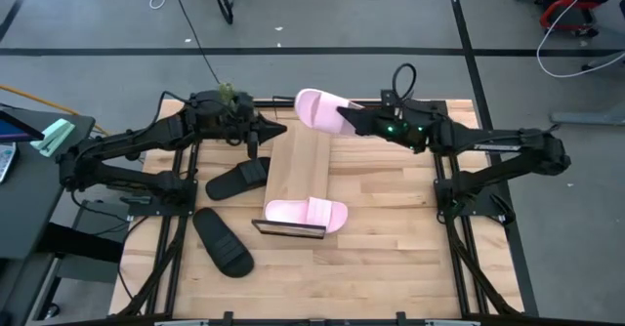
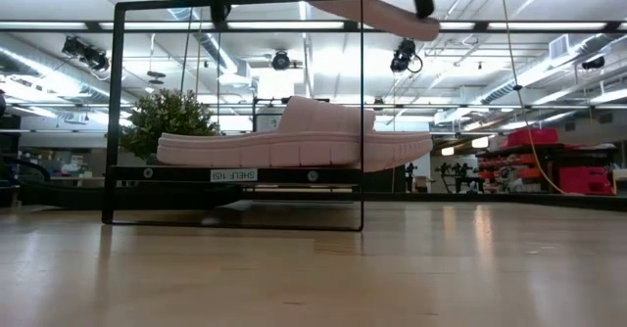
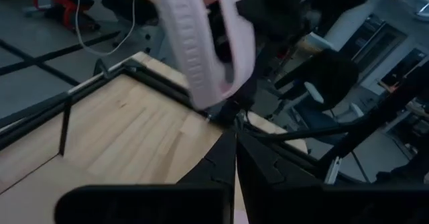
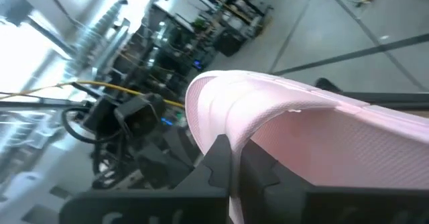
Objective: Pick and place slides into the shelf
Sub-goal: Put the pink slide on the shelf
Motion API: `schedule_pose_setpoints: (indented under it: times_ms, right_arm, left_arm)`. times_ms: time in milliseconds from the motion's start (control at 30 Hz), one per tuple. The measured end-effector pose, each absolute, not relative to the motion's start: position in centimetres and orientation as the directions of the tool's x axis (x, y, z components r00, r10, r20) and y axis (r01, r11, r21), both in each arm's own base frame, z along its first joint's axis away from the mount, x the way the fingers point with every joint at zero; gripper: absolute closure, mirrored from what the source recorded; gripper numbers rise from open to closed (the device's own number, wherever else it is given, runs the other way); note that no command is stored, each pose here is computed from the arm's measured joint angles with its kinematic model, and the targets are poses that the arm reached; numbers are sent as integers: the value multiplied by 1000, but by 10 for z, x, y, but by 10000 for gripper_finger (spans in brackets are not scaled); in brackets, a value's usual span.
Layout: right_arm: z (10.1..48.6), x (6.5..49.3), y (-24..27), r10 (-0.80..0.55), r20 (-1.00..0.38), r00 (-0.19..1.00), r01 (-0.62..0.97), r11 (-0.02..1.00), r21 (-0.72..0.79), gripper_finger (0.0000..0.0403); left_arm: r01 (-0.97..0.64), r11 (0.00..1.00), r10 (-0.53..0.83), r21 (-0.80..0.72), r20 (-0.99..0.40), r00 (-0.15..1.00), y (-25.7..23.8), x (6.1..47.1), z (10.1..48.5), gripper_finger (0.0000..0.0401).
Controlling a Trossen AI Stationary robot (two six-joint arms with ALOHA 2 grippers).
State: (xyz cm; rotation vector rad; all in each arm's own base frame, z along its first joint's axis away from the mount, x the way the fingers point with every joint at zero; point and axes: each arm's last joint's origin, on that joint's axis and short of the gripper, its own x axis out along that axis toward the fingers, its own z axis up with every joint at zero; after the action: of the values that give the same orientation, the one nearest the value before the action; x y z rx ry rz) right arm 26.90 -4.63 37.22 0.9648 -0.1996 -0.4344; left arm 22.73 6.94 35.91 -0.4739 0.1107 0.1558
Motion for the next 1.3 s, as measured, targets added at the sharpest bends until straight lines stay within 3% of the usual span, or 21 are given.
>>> schedule_pose_setpoints:
  times_ms: [367, 767, 1067, 1300]
  right_arm:
    - [369, 286, -53, -424, 52, 904, 186, 501, 845, 393]
    - [381, 292, -58, -479, 244, 843, 26, 491, 871, 393]
    - [390, 300, -63, -568, 469, 676, -193, 479, 857, 393]
    - [395, 323, -66, -539, 514, 667, -227, 510, 830, 393]
  left_arm:
    - [-126, 899, 140, -419, 3, 990, 71, 228, 373, 283]
    - [-146, 894, 170, -423, 19, 985, 78, 244, 366, 175]
    - [-174, 894, 221, -412, 69, 973, 81, 249, 368, 150]
    - [-206, 889, 274, -409, 115, 955, 87, 262, 364, 154]
